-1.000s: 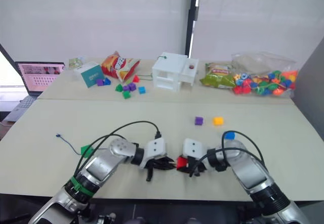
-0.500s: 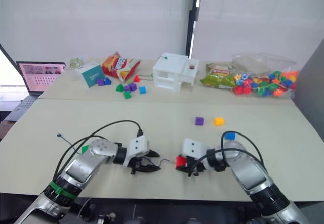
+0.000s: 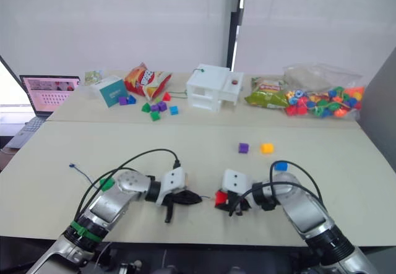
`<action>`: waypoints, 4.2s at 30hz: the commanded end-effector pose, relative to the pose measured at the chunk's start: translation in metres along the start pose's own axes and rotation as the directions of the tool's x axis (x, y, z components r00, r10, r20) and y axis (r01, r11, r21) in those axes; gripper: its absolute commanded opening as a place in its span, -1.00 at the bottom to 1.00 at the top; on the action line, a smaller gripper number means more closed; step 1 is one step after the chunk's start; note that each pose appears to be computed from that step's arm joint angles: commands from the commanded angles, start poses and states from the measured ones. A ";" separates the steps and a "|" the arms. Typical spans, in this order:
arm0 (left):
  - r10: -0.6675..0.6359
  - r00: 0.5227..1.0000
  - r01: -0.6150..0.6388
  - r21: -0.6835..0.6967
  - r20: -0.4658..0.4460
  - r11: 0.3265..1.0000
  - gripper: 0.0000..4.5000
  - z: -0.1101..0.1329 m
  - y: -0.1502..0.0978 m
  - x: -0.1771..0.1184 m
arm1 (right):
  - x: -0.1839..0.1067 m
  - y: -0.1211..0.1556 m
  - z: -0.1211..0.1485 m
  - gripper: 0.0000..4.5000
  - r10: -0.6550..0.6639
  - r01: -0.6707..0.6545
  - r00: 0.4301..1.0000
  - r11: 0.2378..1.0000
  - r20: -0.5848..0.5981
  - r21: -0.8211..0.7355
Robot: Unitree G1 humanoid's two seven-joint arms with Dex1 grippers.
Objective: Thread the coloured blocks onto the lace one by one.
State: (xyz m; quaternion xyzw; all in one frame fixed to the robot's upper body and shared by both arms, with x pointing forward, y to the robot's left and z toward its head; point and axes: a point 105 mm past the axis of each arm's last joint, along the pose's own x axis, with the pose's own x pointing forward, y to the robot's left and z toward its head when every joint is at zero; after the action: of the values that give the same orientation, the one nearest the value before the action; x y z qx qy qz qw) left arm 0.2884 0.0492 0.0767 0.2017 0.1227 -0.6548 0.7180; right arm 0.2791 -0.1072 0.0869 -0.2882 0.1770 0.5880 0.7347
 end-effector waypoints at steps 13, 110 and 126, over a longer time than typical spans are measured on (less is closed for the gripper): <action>-0.059 0.998 0.056 0.119 0.020 0.991 -0.98 0.025 -0.004 0.034 | 0.001 0.006 0.001 -0.47 0.006 -0.006 1.000 1.000 -0.004 -0.001; 0.161 0.959 -0.154 0.051 -0.231 0.987 0.52 -0.031 0.035 -0.158 | -0.036 0.001 -0.002 -1.00 -0.081 0.081 0.997 0.997 0.009 0.002; 0.009 0.997 -0.020 0.148 0.073 0.989 0.52 0.027 0.006 -0.006 | -0.022 0.005 0.008 -1.00 -0.043 0.043 0.999 0.999 0.028 -0.013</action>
State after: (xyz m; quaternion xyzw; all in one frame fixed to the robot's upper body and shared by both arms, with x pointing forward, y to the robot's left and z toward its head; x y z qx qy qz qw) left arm 0.2889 0.0496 0.0995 0.2141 0.0678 -0.6629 0.7142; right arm 0.2680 -0.1225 0.0956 -0.2785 0.1737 0.5729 0.7511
